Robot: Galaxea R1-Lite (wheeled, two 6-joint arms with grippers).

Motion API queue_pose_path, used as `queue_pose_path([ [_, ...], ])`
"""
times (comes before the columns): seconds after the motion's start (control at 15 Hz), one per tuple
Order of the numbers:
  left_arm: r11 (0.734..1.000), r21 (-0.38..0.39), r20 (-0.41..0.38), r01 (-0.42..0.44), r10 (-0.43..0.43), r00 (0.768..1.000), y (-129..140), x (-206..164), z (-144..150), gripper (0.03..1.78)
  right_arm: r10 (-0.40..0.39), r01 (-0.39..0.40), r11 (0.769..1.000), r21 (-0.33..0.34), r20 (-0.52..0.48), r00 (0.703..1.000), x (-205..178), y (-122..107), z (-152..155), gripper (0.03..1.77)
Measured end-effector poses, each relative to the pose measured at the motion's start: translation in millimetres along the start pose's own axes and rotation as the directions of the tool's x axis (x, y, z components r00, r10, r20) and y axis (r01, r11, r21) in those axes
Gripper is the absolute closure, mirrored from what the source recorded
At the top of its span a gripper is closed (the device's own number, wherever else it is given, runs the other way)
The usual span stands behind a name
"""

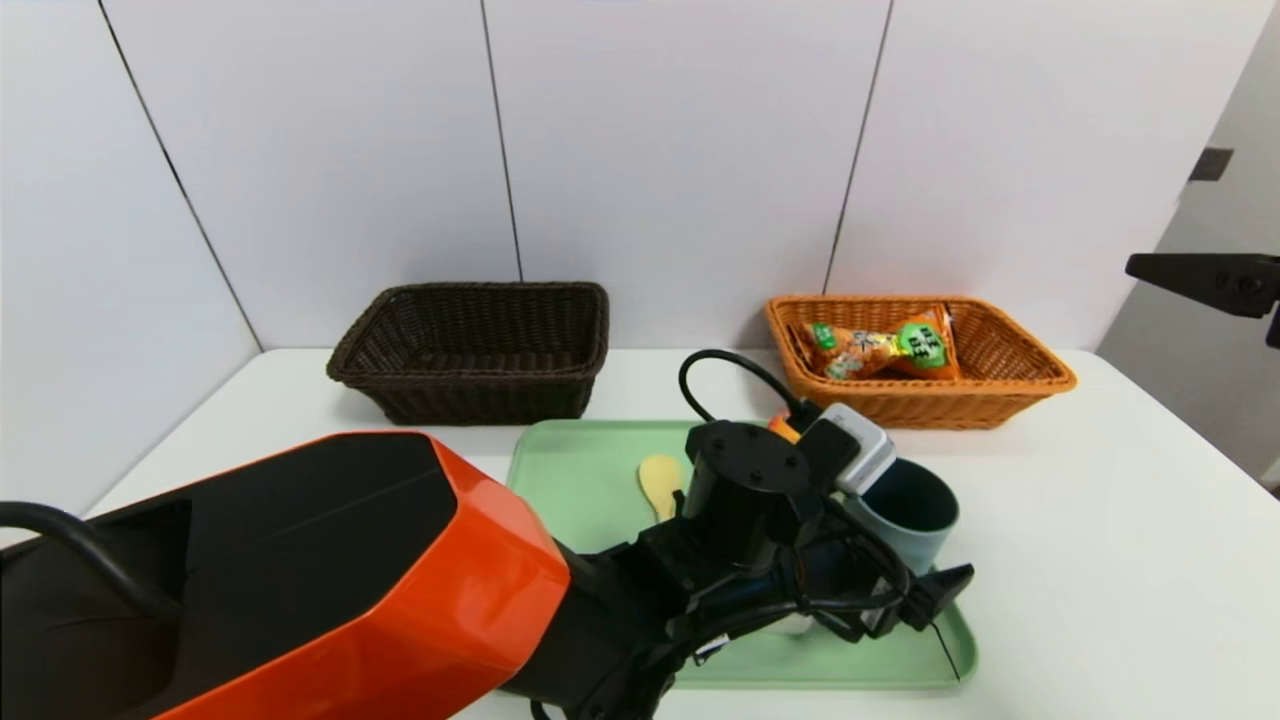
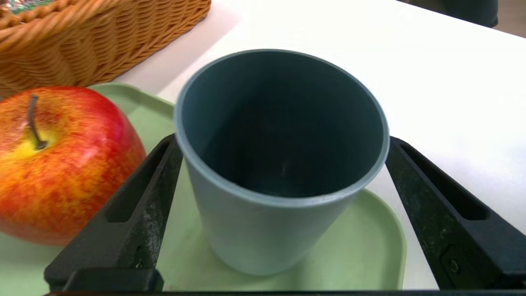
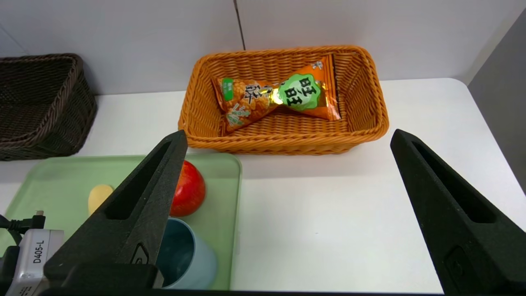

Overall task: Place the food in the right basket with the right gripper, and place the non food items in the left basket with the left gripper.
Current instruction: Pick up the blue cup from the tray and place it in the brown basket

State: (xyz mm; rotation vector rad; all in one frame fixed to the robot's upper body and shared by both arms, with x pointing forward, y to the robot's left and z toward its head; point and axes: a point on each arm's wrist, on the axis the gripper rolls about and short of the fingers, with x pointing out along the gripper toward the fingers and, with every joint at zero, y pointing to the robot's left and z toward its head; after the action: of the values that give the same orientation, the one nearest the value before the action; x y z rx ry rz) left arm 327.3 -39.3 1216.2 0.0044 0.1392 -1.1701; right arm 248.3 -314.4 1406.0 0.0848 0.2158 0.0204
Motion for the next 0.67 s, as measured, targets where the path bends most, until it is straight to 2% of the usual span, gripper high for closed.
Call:
queue_pose_path([
  [0.13,1.000,-0.023,0.002,0.012,-0.012,1.000,-4.6,6.1,0.6,0.12,-0.002,0.002,1.000,0.000,-0.002,1.000,0.3,-0.3,-0.7,0.09],
  [0.67,1.000,-0.025,0.007,0.014,-0.014,1.000,-3.4,21.3,-8.0,0.12,0.000,0.000,1.000,0.000,-0.001,1.000,-3.8,-1.1,-3.0,0.09],
])
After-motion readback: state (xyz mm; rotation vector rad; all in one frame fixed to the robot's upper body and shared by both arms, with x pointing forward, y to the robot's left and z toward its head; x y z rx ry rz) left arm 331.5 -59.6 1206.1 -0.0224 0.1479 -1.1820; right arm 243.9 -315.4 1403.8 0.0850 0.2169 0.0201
